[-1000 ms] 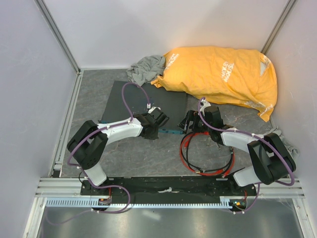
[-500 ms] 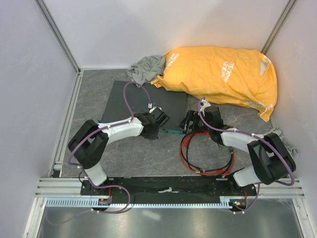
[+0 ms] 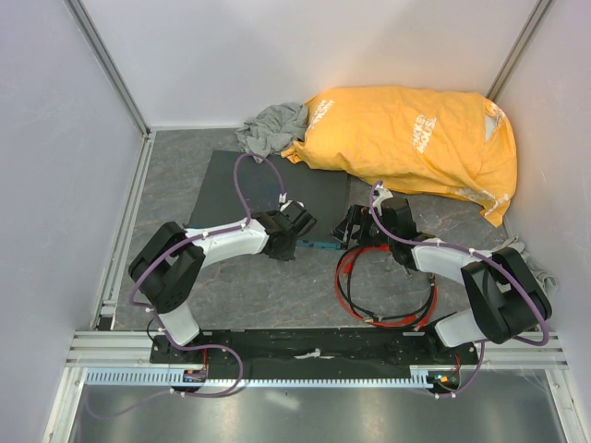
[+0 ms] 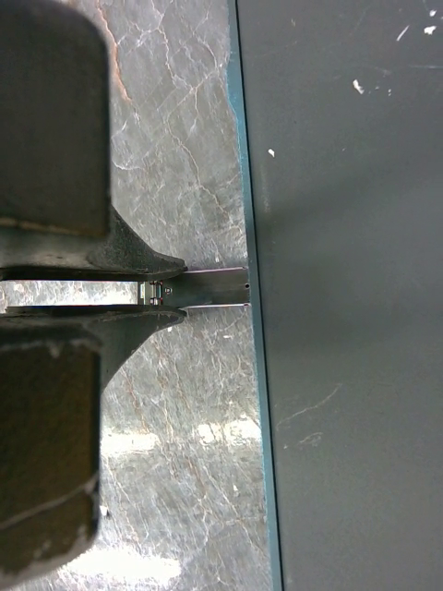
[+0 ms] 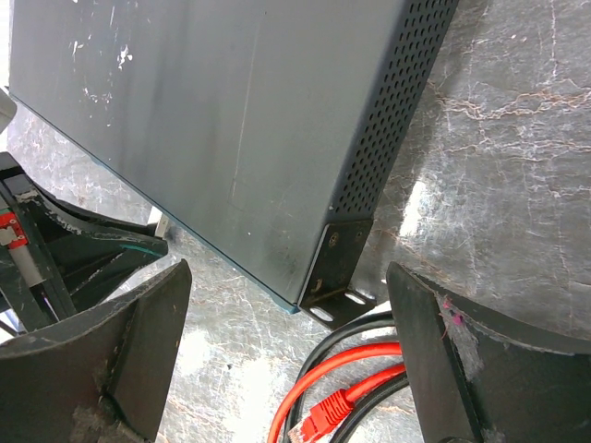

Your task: Insert the plug into the switch port

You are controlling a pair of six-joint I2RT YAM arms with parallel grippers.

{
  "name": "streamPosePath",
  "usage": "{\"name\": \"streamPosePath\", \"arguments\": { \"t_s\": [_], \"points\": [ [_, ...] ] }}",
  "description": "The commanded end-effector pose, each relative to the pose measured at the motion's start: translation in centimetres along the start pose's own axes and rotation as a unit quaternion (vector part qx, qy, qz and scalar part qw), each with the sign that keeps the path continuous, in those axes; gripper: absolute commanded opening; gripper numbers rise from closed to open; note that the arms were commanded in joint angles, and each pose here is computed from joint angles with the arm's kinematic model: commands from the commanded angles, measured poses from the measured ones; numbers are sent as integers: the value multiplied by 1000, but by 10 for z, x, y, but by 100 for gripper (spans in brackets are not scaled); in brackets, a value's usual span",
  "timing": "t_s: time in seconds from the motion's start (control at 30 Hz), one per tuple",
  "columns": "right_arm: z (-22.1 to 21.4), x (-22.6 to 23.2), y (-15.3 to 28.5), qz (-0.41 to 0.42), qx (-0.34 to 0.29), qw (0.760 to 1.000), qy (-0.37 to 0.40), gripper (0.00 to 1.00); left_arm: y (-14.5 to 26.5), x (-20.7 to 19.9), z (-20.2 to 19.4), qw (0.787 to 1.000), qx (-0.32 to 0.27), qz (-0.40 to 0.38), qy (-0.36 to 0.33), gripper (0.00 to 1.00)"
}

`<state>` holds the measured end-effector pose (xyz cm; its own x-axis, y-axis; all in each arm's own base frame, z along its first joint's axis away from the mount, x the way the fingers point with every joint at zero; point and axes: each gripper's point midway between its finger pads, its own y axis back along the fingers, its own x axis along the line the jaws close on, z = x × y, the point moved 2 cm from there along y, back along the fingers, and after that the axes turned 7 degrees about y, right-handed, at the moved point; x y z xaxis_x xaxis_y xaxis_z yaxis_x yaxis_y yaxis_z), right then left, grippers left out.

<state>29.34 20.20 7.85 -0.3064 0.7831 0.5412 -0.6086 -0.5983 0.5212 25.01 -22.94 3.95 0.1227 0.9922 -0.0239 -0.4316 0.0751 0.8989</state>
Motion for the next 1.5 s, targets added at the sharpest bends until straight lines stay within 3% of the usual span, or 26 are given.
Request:
{"name": "streamPosePath", "arguments": {
  "t_s": [0.0, 0.3, 0.6, 1.03, 1.47],
  "points": [
    [4, 5, -2, 17, -11, 1000, 3, 94, 24, -42, 74, 985, -143, -98, 22, 1],
    [4, 5, -1, 18, -11, 1000, 3, 94, 47, -47, 88, 978, -168, -118, 42, 2],
    [3, 6, -1, 19, -11, 1000, 2, 94, 14, -42, 64, 980, -156, -114, 44, 2],
    [4, 7, -2, 26, -14, 1000, -1, 95, 14, -36, 64, 965, -221, -137, 39, 2],
    [3, 8, -2, 29, -13, 999, -1, 94, 32, -14, 68, 960, -258, -103, 44, 2]
  ]
}}
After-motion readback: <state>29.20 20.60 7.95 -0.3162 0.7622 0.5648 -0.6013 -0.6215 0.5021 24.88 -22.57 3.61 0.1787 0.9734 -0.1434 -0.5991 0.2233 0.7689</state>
